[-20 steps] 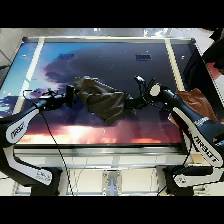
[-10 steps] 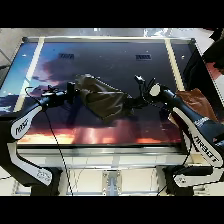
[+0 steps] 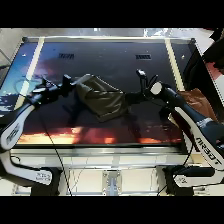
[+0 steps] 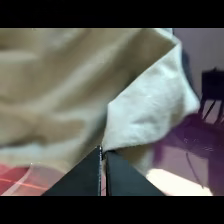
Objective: Fold the shirts.
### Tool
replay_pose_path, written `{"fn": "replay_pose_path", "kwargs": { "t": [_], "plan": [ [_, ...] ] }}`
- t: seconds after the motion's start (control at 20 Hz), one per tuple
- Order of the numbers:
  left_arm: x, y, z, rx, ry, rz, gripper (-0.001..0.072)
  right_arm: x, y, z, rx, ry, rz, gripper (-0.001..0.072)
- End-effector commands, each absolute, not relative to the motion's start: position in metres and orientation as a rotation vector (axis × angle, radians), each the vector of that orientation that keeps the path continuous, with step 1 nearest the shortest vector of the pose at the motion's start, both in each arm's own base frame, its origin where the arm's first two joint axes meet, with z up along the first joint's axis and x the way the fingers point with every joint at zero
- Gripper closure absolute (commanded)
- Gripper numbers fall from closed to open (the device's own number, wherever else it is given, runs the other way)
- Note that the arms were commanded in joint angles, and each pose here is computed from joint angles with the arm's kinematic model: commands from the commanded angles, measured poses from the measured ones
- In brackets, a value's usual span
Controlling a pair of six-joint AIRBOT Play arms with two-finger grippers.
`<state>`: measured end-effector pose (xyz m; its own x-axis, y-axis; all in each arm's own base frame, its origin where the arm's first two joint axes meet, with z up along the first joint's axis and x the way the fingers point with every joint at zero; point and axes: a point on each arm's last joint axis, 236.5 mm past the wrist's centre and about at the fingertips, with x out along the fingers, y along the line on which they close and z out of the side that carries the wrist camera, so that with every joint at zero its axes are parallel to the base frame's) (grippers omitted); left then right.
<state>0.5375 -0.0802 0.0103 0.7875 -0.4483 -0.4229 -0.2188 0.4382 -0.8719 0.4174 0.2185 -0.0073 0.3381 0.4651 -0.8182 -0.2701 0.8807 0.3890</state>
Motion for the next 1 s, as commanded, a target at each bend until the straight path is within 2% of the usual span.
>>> {"fn": "replay_pose_path", "kwargs": {
  "t": [0.0, 0.2, 0.35, 0.5, 0.55, 0.65, 0.8, 0.95],
  "plan": [
    [0.510, -0.053, 0.124, -0.815, 0.488, -0.325, 0.0698, 0.416, 0.204, 0.059, 0.064, 1.040, 0.504, 0.0701],
    [0.430, -0.009, 0.274, -0.576, 0.196, -0.312, 0.0698, 0.379, 0.171, 0.227, -0.073, 0.751, 0.496, 0.0701],
    [0.345, 0.014, 0.369, -0.401, -0.058, -0.216, 0.0699, 0.311, 0.144, 0.374, -0.072, 0.395, 0.490, 0.0701],
    [0.272, -0.010, 0.412, -0.252, -0.178, -0.199, 0.0699, 0.242, 0.121, 0.476, -0.051, 0.105, 0.487, 0.0702],
    [0.256, -0.027, 0.414, -0.210, -0.175, -0.227, 0.0699, 0.232, 0.118, 0.486, -0.049, 0.078, 0.488, 0.0702],
    [0.241, -0.057, 0.400, -0.233, -0.100, -0.318, 0.0699, 0.229, 0.118, 0.472, -0.067, 0.147, 0.494, 0.0702],
    [0.253, -0.056, 0.360, -0.261, 0.074, -0.331, 0.0699, 0.255, 0.128, 0.388, -0.129, 0.490, 0.513, 0.0701],
    [0.283, -0.038, 0.289, -0.301, 0.351, -0.341, 0.0699, 0.298, 0.151, 0.295, -0.141, 0.802, 0.551, 0.0701]
  ]
}}
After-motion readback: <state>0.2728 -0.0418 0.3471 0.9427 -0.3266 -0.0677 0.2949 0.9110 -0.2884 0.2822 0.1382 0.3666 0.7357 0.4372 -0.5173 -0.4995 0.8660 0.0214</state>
